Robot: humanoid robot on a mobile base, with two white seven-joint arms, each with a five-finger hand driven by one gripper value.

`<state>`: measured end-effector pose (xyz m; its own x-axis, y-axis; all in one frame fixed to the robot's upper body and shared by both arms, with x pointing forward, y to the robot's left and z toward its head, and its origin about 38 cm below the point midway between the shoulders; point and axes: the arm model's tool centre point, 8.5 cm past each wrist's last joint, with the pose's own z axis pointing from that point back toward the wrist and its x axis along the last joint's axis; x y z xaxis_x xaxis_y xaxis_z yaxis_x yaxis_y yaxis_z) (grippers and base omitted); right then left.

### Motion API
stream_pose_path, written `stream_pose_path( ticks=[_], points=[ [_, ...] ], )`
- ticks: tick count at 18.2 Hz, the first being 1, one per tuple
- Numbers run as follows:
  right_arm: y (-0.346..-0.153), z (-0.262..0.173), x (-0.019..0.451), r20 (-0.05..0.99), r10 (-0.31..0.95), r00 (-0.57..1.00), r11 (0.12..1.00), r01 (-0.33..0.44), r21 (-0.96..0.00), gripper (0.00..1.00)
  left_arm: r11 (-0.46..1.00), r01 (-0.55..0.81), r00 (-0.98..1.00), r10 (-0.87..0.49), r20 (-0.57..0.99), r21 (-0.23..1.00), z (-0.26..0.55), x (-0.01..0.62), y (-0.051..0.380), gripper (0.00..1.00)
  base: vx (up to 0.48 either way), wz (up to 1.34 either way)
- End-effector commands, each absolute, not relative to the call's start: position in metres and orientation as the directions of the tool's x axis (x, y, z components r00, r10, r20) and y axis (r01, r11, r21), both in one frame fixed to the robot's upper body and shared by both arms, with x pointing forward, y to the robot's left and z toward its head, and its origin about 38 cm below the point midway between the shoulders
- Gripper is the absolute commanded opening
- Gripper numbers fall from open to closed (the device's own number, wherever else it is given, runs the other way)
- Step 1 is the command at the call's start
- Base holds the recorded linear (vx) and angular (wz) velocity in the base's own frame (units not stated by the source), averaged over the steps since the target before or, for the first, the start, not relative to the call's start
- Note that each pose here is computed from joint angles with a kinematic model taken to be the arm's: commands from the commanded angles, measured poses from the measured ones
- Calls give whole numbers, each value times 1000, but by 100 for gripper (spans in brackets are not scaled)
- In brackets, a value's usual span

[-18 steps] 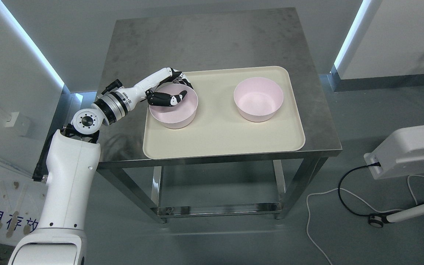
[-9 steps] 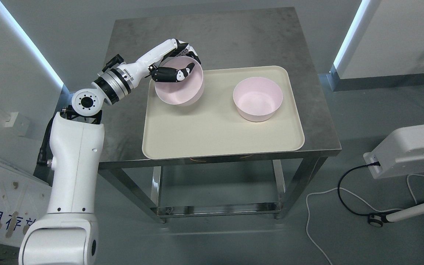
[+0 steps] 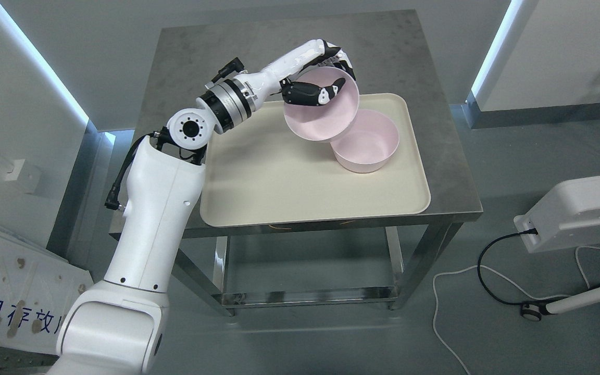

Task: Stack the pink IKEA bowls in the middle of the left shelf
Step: 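Carry the bowl over the other pink bowl and lower it inside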

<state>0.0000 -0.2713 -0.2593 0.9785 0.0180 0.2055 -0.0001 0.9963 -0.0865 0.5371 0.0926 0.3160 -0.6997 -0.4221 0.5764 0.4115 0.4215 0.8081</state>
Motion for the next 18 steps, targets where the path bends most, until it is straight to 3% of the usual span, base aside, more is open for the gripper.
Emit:
stream_pose_path(
  ticks=[1, 11, 17, 18],
  points=[
    [-283, -258, 6, 222, 18, 975, 994, 5, -105, 100, 235, 496, -741, -388, 549, 836, 274, 509, 10, 3, 0, 0],
    [-283, -258, 6, 222, 18, 975, 994, 5, -105, 100, 322, 491, -696, -414, 586, 810, 285, 529, 36, 4, 0, 0],
    [-283, -258, 6, 222, 18, 975, 994, 5, -105, 100, 377, 467, -683, -421, 596, 800, 297, 539, 47, 11, 0, 0],
    [-283, -258, 6, 222, 18, 975, 994, 5, -105, 100, 385, 463, -678, -425, 599, 798, 297, 541, 49, 17, 0, 0]
  ],
)
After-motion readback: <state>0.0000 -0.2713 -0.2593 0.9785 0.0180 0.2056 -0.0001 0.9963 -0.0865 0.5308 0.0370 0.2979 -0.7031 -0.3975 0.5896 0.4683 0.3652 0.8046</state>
